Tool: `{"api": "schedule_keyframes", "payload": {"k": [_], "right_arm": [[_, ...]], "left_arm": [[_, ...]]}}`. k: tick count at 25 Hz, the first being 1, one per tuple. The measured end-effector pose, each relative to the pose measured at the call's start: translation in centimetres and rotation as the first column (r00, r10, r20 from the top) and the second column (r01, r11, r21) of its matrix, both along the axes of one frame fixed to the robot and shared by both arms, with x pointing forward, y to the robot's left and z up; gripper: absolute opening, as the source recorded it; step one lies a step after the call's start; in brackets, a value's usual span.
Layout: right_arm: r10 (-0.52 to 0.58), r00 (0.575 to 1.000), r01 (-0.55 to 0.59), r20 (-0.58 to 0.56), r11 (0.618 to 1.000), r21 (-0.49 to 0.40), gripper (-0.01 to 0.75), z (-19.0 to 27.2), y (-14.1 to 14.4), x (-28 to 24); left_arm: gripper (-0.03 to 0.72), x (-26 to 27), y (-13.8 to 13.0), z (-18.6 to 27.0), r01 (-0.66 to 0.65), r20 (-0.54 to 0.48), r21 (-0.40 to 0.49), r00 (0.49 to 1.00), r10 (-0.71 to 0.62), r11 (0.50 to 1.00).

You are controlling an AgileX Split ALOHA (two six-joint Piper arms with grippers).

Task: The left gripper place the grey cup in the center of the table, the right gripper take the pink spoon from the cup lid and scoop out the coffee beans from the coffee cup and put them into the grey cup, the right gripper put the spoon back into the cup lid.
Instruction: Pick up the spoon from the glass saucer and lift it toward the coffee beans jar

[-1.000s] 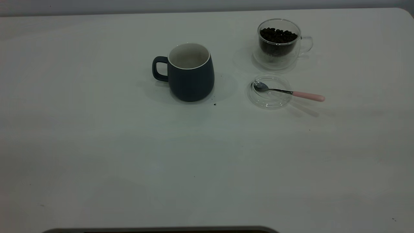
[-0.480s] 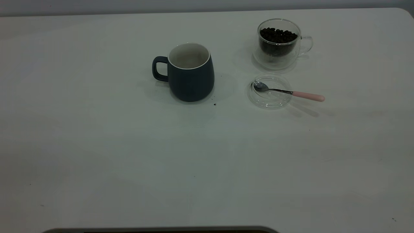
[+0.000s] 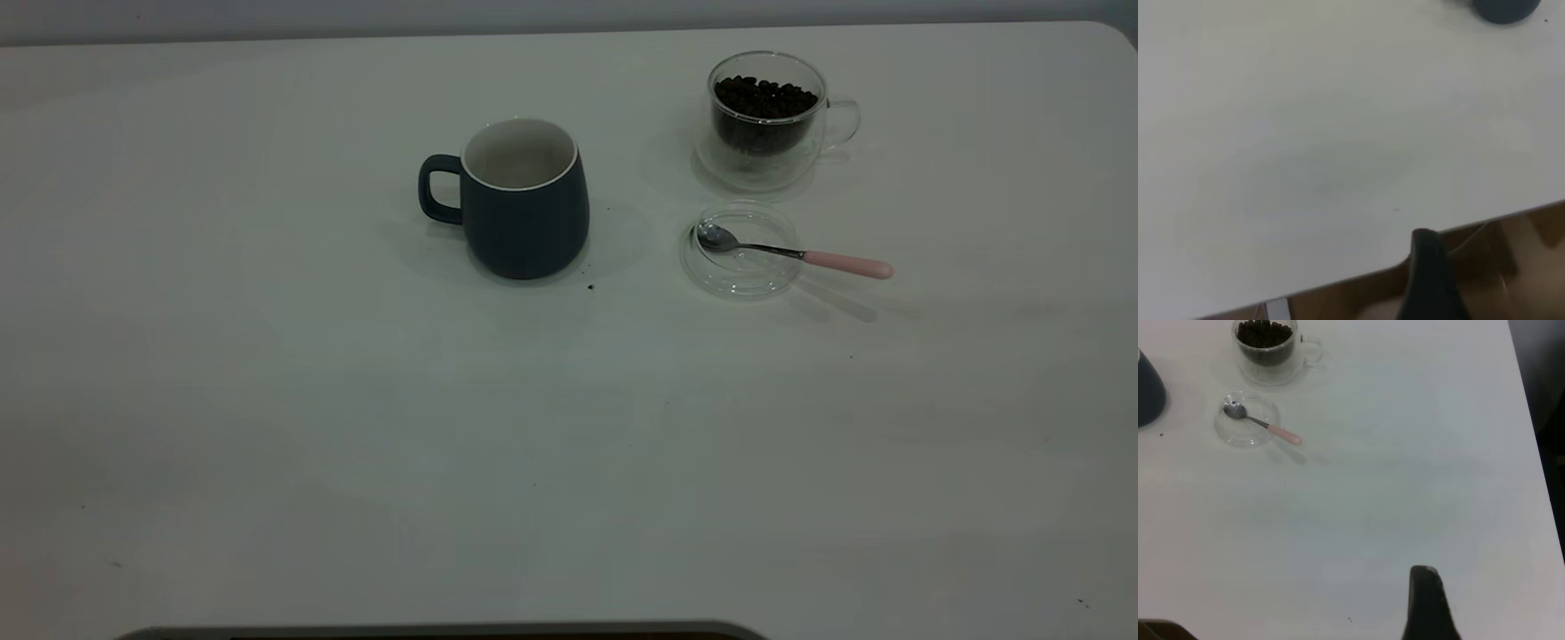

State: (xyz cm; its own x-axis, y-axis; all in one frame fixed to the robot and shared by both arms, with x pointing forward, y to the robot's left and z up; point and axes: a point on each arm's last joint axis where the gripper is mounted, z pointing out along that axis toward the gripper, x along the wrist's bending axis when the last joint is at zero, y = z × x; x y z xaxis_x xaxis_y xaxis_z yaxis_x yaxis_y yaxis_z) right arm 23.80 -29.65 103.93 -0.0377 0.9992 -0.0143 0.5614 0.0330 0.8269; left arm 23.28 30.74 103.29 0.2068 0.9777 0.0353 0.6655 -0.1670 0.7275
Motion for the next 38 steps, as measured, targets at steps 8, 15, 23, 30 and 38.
{"api": "schedule_keyframes", "payload": {"k": [8, 15, 23, 30, 38], "right_arm": [[0.000, 1.000, 0.000, 0.000, 1.000, 0.000, 0.531, 0.0, 0.0, 0.0], [0.000, 1.000, 0.000, 0.000, 1.000, 0.000, 0.531, 0.0, 0.0, 0.0], [-0.001, 1.000, 0.001, 0.000, 1.000, 0.001, 0.531, 0.0, 0.0, 0.0], [-0.001, 1.000, 0.001, 0.000, 1.000, 0.001, 0.531, 0.0, 0.0, 0.0], [0.000, 1.000, 0.000, 0.000, 1.000, 0.000, 0.531, 0.0, 0.0, 0.0]], "left_arm": [[0.565, -1.1, -0.1, -0.1, -0.183, 0.068, -0.017, 0.981, 0.184, 0.983], [0.565, -1.1, -0.1, -0.1, -0.183, 0.068, -0.017, 0.981, 0.184, 0.983], [0.565, -1.1, -0.2, -0.1, -0.172, 0.064, -0.033, 0.983, 0.174, 0.985], [0.565, -1.1, -0.5, -0.1, -0.156, 0.060, -0.050, 0.985, 0.159, 0.986], [0.565, -1.1, -0.5, -0.1, -0.151, 0.061, -0.046, 0.986, 0.154, 0.987]]}}
